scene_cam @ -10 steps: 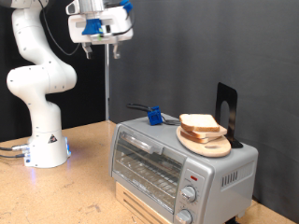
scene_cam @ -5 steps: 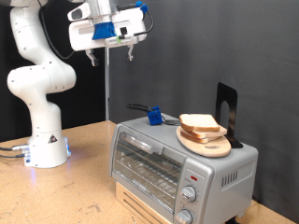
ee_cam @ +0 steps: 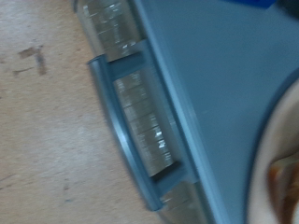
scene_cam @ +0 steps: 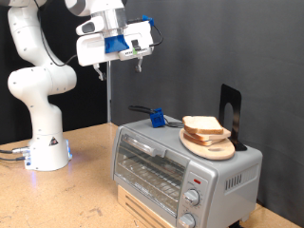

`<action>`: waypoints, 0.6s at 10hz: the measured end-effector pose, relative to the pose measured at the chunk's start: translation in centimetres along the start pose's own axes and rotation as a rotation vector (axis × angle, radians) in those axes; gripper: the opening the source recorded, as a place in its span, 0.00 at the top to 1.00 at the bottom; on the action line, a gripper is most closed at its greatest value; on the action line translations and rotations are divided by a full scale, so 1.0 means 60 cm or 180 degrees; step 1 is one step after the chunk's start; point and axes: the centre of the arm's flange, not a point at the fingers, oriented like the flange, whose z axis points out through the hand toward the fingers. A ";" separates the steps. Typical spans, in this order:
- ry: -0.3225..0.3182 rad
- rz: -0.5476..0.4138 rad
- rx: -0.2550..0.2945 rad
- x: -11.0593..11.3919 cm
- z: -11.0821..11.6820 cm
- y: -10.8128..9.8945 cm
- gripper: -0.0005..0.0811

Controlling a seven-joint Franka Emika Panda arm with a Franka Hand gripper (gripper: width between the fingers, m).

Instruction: Make a piece of toast with the oven

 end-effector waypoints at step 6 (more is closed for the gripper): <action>-0.0258 -0.0804 0.0239 0.033 0.018 -0.009 0.01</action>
